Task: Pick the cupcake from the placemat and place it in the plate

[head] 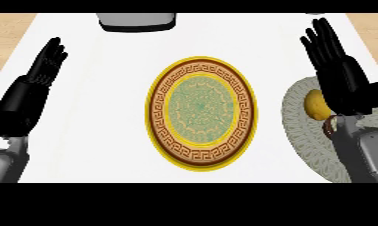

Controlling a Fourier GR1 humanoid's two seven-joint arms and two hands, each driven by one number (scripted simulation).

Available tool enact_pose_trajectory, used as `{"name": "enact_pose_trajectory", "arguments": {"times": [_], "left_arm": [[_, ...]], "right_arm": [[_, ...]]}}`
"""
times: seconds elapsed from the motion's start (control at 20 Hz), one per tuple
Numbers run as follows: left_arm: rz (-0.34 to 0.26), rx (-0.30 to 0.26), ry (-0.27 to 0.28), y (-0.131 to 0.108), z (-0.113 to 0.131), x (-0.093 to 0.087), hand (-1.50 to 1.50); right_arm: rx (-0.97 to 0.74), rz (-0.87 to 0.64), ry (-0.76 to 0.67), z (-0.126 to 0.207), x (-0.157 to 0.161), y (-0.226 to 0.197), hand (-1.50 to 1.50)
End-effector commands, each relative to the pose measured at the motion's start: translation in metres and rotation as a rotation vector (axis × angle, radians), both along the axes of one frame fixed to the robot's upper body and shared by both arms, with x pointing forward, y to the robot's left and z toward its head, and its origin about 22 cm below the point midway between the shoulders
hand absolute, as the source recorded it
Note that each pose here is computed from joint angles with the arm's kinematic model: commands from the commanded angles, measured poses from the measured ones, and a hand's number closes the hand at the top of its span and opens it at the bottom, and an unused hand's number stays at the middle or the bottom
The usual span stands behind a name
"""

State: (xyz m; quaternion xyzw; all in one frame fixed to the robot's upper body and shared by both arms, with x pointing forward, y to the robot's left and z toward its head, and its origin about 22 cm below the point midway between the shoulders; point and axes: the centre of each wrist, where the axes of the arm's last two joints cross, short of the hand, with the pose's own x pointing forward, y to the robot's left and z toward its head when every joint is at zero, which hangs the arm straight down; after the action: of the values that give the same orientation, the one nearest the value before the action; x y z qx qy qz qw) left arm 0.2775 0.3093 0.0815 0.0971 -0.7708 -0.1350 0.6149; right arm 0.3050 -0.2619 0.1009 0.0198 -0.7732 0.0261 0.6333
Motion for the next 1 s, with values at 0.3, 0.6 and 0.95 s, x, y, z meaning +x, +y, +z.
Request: {"name": "enact_pose_trajectory", "arguments": {"times": [0.3, 0.6, 0.95], "left_arm": [[0.233, 0.126, 0.185, 0.04, -0.051, -0.039, 0.0], [0.24, 0.14, 0.229, 0.035, -0.075, -0.06, 0.0], [0.241, 0.146, 0.205, 0.032, -0.082, -0.071, 0.0]], "right_arm": [[-0.091, -0.696, 0.069, -0.01, -0.048, -0.14, -1.5], [0.208, -1.113, -0.257, -0.03, -0.075, -0.089, -1.5], [0.149, -0.991, -0.216, -0.021, -0.155, -0.058, -1.5]]}}
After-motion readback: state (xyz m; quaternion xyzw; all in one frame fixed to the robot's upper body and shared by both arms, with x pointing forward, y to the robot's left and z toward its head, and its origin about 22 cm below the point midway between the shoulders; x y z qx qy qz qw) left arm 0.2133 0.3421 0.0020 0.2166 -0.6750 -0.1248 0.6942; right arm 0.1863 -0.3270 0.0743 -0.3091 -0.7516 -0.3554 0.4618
